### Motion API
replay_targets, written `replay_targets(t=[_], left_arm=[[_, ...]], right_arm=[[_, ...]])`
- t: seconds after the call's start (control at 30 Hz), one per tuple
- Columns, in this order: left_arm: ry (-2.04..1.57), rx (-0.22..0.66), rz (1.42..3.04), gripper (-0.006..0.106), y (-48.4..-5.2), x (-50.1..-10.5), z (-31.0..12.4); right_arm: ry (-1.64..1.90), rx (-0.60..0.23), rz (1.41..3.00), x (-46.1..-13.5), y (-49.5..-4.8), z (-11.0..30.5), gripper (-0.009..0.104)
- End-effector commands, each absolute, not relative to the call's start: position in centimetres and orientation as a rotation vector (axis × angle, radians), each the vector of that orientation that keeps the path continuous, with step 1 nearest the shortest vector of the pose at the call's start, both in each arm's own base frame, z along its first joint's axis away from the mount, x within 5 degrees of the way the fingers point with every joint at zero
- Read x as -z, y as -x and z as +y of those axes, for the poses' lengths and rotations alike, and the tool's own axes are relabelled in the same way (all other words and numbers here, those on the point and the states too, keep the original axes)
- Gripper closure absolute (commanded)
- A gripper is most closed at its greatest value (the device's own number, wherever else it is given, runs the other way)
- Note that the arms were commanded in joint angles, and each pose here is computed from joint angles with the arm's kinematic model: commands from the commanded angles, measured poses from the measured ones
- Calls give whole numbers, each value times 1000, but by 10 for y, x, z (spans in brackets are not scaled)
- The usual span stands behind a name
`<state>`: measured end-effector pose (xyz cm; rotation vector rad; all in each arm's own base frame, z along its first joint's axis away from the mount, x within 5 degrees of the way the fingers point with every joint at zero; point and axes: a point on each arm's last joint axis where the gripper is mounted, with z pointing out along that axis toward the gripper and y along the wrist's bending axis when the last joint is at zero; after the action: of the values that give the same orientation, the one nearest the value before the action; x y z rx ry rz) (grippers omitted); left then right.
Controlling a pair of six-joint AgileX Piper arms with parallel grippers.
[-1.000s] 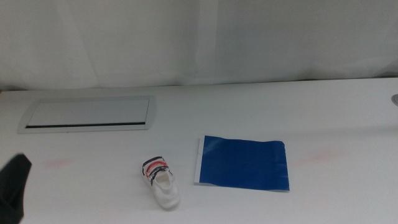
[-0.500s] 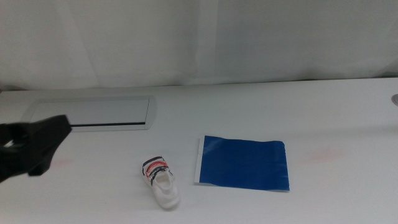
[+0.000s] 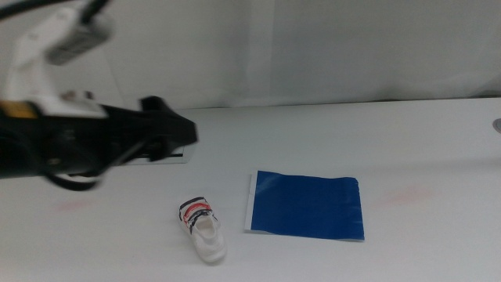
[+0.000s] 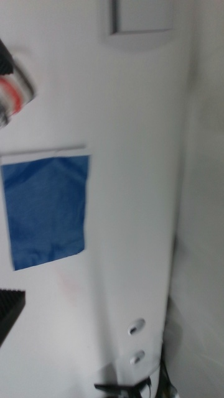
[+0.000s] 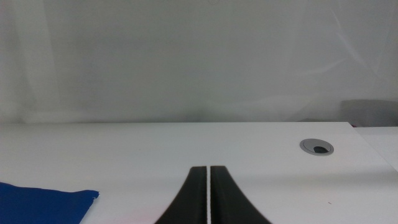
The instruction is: Use one arm to grab the shoe from the table and place it on the mat.
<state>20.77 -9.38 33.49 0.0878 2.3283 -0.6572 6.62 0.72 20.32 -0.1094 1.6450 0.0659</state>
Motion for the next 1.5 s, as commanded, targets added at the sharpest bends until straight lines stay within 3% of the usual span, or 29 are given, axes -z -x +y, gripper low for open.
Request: replay_targets(t=[0.0,0.13,0.23,0.53,1.03,1.47], left_arm=[[45,637,2411,19,-215,-328,-116],[200,314,2556,28,-225,-306,-141],[275,154,2575,28,-231,-287,-162],[548,274,2599,28,-248,-242,-198],[665,44,2633,27,-265,-187,-202],[719,23,2650,27,-277,-170,-194]], right_arm=[[117,-53,1682,-190,-66,7,97],[117,-53,1682,-190,-66,7,97],[117,-53,1682,-190,-66,7,97],[117,-53,1682,-190,-66,7,97],[117,-53,1682,-190,-66,7,97],[117,-53,1682,-190,-66,7,97]])
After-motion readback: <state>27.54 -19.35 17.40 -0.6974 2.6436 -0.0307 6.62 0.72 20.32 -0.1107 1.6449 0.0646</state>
